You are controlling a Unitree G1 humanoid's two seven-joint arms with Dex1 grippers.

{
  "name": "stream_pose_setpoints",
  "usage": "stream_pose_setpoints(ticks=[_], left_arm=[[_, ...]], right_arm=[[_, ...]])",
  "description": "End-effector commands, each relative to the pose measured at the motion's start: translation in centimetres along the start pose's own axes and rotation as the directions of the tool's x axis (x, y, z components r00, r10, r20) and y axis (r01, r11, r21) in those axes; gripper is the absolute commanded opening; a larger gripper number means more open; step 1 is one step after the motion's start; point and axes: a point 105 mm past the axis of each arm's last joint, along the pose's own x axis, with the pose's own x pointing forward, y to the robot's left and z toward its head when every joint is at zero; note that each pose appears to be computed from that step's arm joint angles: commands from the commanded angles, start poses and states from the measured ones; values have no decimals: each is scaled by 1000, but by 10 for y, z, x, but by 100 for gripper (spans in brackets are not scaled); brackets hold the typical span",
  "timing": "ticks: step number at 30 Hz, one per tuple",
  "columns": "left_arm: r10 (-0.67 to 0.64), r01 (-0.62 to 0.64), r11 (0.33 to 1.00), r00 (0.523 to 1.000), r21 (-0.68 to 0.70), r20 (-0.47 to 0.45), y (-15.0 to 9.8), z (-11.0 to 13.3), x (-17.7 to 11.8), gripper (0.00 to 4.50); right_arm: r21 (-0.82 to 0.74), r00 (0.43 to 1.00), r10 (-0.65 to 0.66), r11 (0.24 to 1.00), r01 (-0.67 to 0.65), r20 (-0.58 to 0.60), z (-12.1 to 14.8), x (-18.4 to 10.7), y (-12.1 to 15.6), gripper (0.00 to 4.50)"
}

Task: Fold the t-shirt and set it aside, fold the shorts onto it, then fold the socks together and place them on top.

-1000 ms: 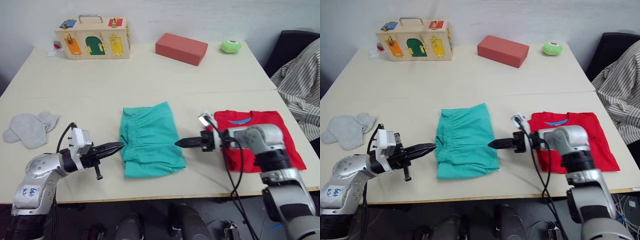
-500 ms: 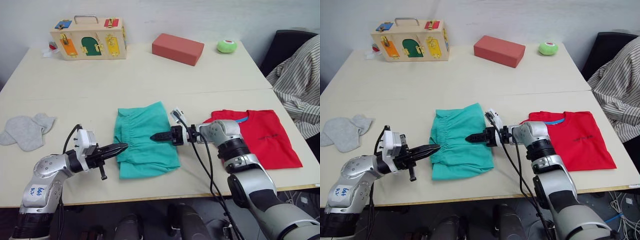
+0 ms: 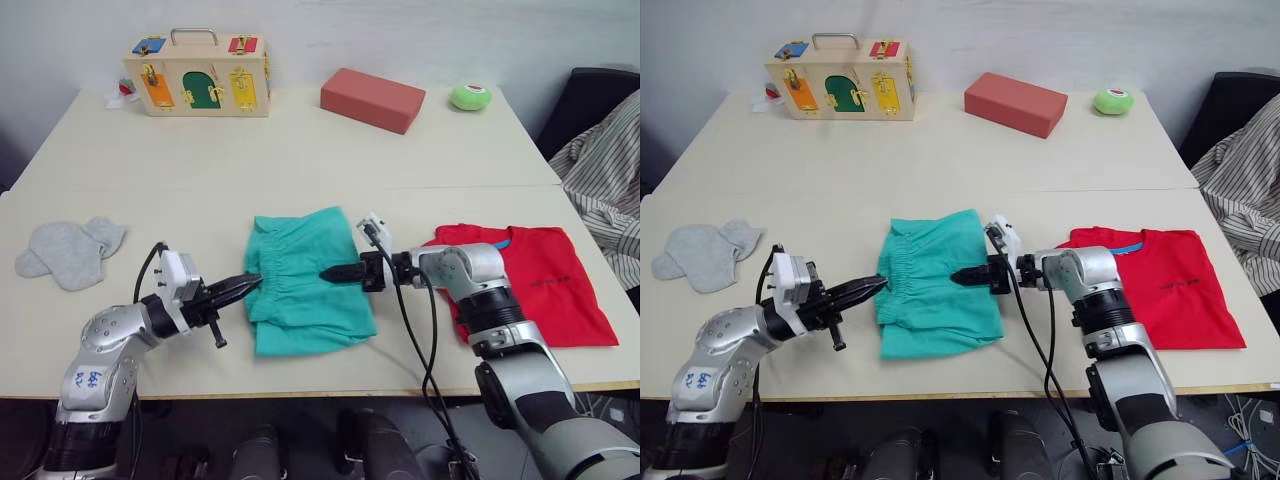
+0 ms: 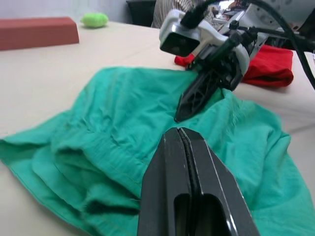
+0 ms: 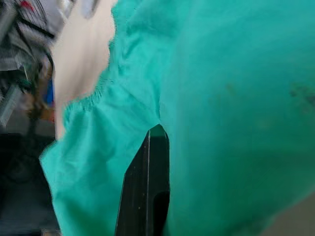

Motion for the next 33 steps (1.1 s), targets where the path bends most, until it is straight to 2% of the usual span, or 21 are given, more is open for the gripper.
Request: stream_pose_setpoints(ticks=[1,5,9,13,20,27,33], left_arm=[[-60,60,998,998,22,12,-5,7,8,0],[-61,61,998,998,19,11,-6,8,6,0],[-60,60,998,998,13,12,-9,7,6,0],[-59,59,998,998,1,14,-14,6,5,0],[-73,73,997,997,-8,14,-22,9,2,0],[-176,176,984,984,-23,16,-41,11,7,0],[-212,212,977,977,-36,5,-49,11,8,0]], right_arm=[[-146,999,42,988,-45,-23,14,-43,24,2],[-206,997,41,977,-52,-62,17,-78,36,2],[-239,995,-25,971,1,-95,26,-118,37,2],[-242,985,-57,970,16,-162,23,-153,43,2],[-244,968,-163,963,114,-189,20,-207,39,2],[-227,922,-338,928,294,-187,-3,-248,-6,2],[-207,878,-435,894,397,-199,-37,-258,-46,2]])
